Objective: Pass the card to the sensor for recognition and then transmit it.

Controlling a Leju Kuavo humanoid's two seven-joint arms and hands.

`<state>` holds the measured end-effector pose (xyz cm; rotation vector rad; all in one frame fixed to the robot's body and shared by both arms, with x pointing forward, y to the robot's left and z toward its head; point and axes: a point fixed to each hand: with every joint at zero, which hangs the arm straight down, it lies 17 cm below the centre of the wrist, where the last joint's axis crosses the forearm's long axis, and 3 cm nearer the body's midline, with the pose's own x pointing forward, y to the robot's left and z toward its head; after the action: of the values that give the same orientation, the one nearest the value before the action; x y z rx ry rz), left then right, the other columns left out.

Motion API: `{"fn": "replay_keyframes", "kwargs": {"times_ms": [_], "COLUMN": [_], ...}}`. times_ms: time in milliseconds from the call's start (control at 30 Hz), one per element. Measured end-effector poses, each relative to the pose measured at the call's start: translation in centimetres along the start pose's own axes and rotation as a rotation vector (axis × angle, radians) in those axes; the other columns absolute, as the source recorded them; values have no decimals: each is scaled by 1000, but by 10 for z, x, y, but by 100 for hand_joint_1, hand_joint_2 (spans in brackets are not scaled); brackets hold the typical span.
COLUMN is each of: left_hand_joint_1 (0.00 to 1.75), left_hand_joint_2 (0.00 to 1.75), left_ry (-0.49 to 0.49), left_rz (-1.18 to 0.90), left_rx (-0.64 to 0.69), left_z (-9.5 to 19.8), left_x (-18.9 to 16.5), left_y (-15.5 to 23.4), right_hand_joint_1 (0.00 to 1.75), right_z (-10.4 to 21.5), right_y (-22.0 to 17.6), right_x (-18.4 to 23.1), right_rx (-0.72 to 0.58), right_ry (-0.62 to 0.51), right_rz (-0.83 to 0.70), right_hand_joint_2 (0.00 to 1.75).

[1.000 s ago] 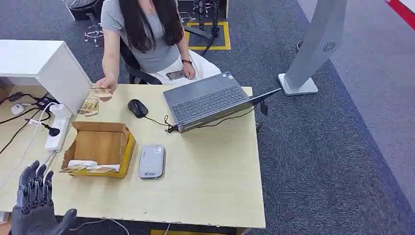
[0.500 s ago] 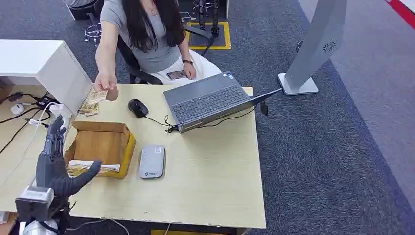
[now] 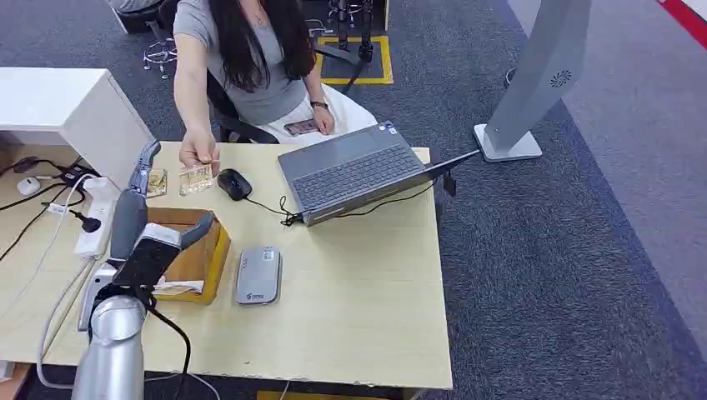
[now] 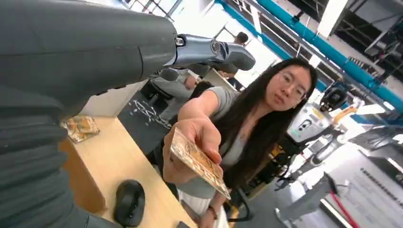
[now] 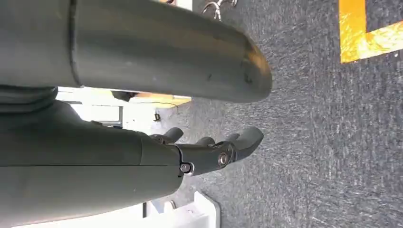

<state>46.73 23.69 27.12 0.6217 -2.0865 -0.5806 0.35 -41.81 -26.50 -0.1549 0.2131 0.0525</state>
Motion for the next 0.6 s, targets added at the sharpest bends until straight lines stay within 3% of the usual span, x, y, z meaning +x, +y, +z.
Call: {"fn": "replay_keyframes", "kwargs": {"times_ms": [433, 600], "left_hand_joint_1": [0, 0], "left_hand_joint_2": [175, 175], "left_ry": [16, 50], "left_rz": [-344, -515], "left_rx": [-18, 10], "left_z": [-54, -63], "left_x": [-16, -34], "left_y": [-4, 13], "right_hand_joint_1": [0, 0], "right_z": [0, -1], "right_y": [9, 40], "right_x": [1, 0], "right_rx": [70, 135], "right_ry": [-70, -122], "right_rz": [-22, -22], "right_hand_joint_2": [0, 0]}}
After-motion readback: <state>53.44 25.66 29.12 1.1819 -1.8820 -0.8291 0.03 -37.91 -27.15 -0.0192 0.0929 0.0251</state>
